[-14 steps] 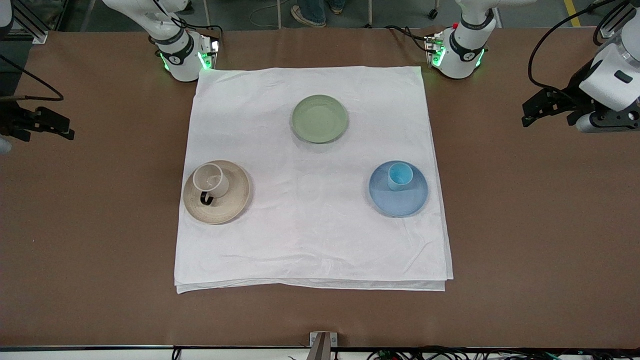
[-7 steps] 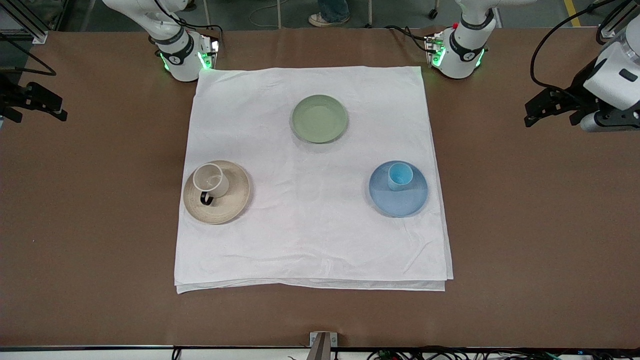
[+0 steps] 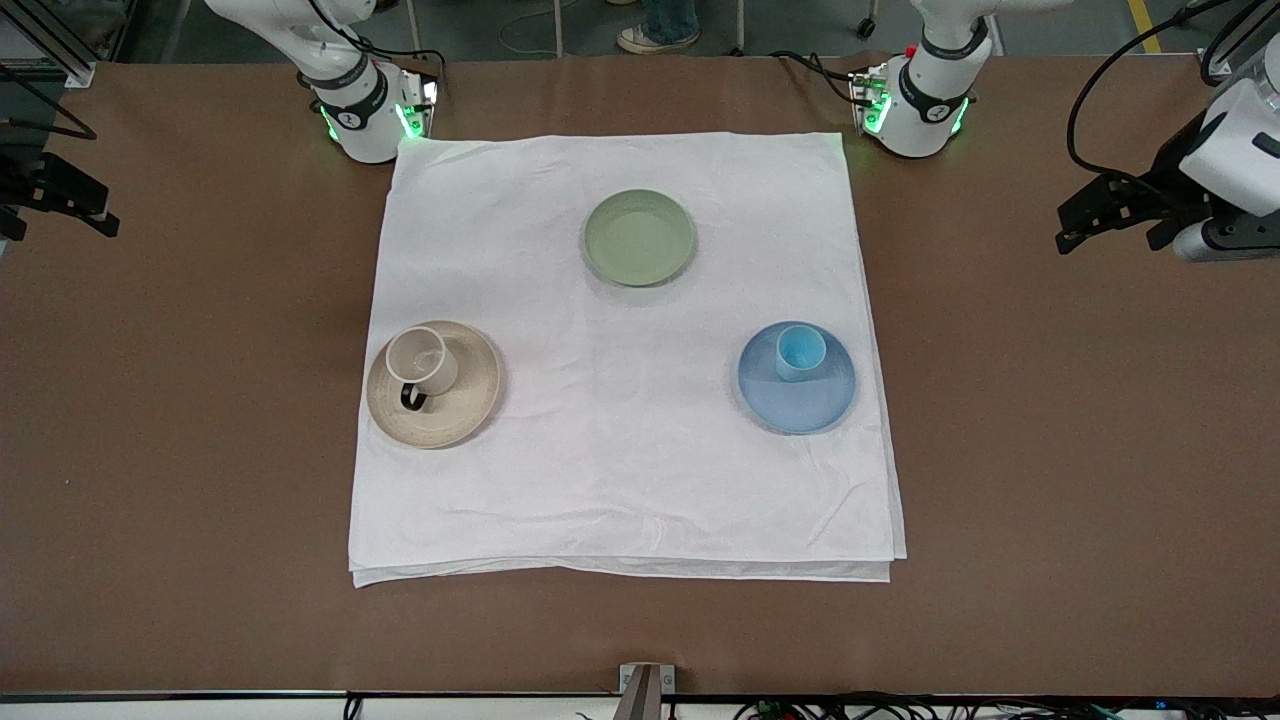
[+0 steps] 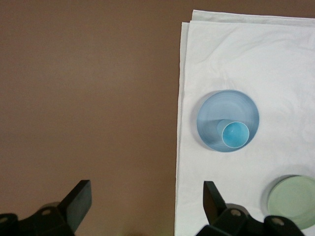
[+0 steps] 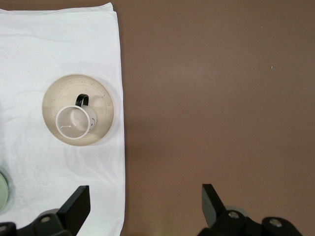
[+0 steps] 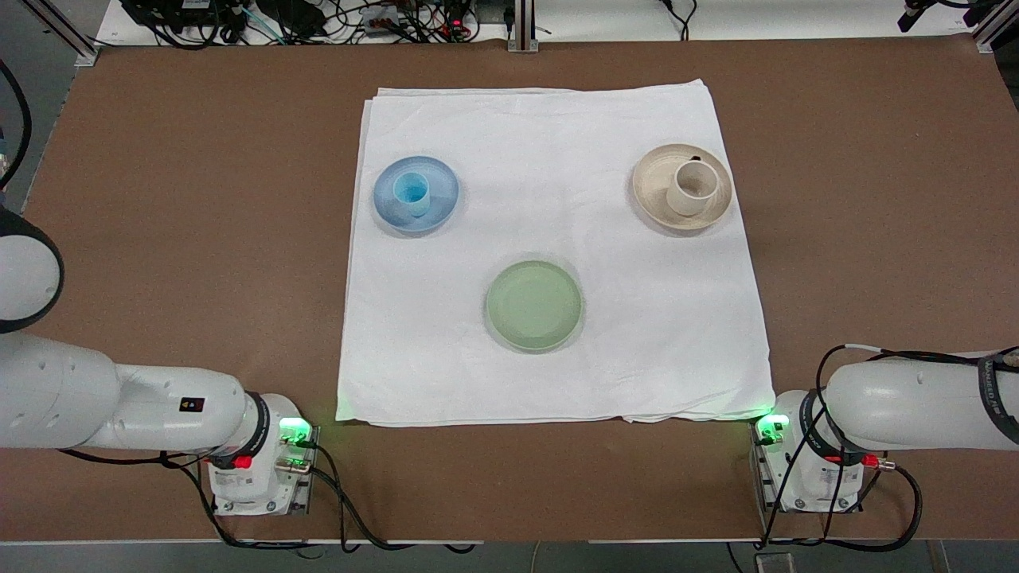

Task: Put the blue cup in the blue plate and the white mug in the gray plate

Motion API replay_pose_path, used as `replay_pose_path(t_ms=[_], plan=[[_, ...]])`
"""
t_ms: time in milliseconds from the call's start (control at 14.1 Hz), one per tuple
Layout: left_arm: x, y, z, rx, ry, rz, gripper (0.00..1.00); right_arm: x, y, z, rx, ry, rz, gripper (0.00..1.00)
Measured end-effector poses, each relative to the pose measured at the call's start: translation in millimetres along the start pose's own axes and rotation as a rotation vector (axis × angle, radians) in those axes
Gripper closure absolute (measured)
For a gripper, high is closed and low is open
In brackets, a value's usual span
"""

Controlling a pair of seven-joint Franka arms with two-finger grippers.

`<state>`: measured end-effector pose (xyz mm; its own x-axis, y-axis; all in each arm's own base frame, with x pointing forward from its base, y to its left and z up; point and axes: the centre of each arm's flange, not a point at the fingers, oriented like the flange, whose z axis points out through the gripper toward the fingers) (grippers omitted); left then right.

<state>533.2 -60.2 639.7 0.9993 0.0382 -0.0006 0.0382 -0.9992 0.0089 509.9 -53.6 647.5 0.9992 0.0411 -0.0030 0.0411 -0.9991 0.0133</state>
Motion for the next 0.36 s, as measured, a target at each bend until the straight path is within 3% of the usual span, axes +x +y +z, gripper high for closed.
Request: replay_pose_path(t_ms=[355], plan=[[0.1,0.3,0.3,0.002,0.000,0.001,0.00,-5.1,0.6,3.2,0.020,-0.042,0.035,0.00]])
